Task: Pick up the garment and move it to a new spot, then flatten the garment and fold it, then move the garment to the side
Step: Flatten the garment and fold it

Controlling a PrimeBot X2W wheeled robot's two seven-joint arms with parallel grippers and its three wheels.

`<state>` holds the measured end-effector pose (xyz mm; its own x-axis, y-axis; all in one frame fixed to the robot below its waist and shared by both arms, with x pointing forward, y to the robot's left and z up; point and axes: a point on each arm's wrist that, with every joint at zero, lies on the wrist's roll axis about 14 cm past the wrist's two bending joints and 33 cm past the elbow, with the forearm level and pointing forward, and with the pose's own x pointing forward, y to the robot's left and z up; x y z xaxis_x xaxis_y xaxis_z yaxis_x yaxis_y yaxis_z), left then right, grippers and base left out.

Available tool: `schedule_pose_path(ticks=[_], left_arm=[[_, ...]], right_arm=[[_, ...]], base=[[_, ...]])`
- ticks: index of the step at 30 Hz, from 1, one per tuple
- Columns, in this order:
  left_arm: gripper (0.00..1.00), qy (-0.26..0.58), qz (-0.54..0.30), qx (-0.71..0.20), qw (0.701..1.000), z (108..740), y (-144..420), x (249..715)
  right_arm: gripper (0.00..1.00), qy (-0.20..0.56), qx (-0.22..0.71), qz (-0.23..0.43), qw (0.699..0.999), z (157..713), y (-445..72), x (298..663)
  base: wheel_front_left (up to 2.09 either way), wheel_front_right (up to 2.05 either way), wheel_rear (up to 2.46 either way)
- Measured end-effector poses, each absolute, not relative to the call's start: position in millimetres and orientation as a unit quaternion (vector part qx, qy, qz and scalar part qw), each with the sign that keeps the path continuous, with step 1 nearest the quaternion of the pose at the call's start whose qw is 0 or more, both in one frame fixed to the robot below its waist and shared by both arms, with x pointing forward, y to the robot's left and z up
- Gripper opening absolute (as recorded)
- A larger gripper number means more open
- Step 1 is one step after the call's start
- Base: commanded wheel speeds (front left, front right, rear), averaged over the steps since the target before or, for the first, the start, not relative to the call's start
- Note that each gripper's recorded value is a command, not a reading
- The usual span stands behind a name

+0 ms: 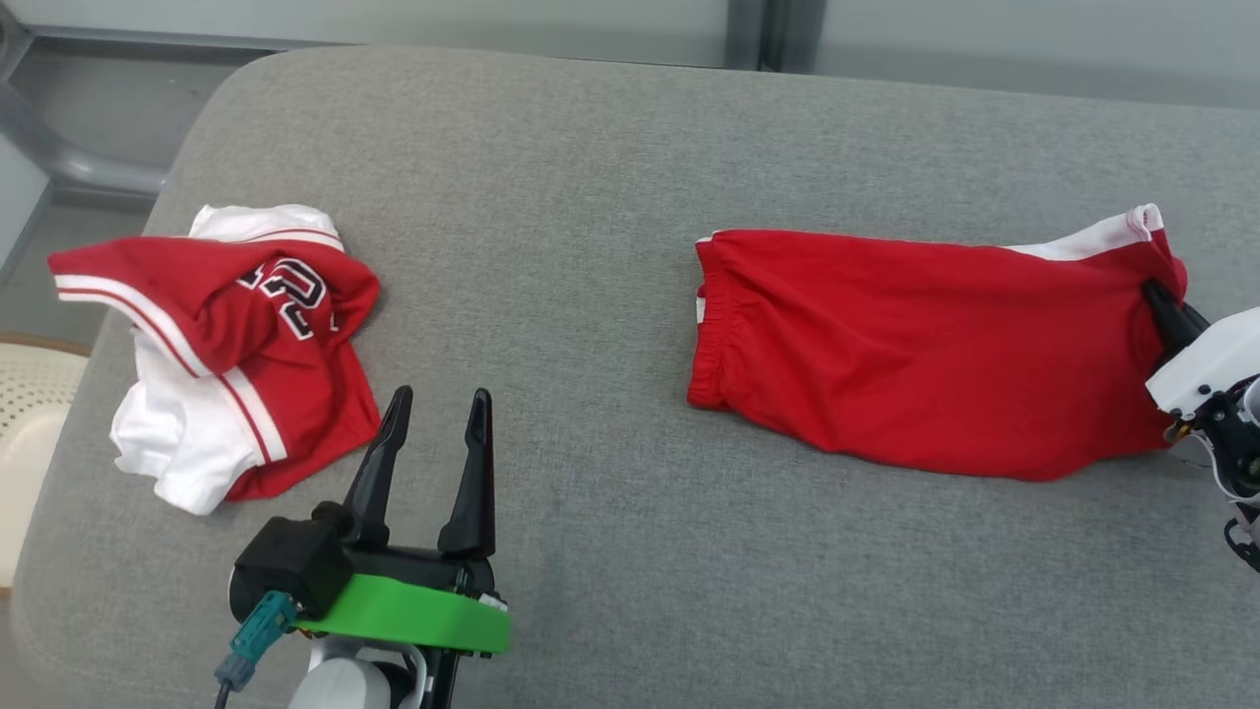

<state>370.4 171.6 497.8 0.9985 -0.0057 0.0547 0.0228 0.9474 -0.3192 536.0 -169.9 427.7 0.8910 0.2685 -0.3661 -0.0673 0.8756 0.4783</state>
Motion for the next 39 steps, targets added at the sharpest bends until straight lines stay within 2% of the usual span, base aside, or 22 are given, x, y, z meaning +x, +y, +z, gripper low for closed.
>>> schedule_pose_path(ticks=[6,11,15,25,32,38,39], left_arm=[[1.0,-0.029,-0.04,-0.17,0.984,501,151,377],[1.0,-0.036,-0.053,-0.172,0.983,507,143,377],[1.0,-0.038,-0.051,-0.173,0.983,509,144,372],[1.0,-0.038,-0.014,-0.179,0.983,507,164,356],[1.0,-0.036,0.013,-0.178,0.983,504,179,348],[1.0,-0.028,0.024,-0.177,0.983,499,183,346],[1.0,-0.027,0.023,-0.177,0.984,498,183,346]], right_arm=[[0.0,0.183,0.231,0.055,0.954,447,-209,524],[0.0,0.165,0.232,0.08,0.955,467,-196,522],[0.0,0.15,0.254,0.12,0.948,488,-161,528],[0.0,0.18,0.296,0.209,0.915,497,-53,533],[0.0,0.208,0.297,0.238,0.901,485,7,529],[0.0,0.236,0.283,0.239,0.898,467,31,522],[0.35,0.239,0.281,0.241,0.898,465,34,520]], base=[[0.0,0.0,0.0],[0.0,0.0,0.0],[0.0,0.0,0.0],[0.0,0.0,0.0],[0.0,0.0,0.0],[0.0,0.0,0.0],[0.0,0.0,0.0]])
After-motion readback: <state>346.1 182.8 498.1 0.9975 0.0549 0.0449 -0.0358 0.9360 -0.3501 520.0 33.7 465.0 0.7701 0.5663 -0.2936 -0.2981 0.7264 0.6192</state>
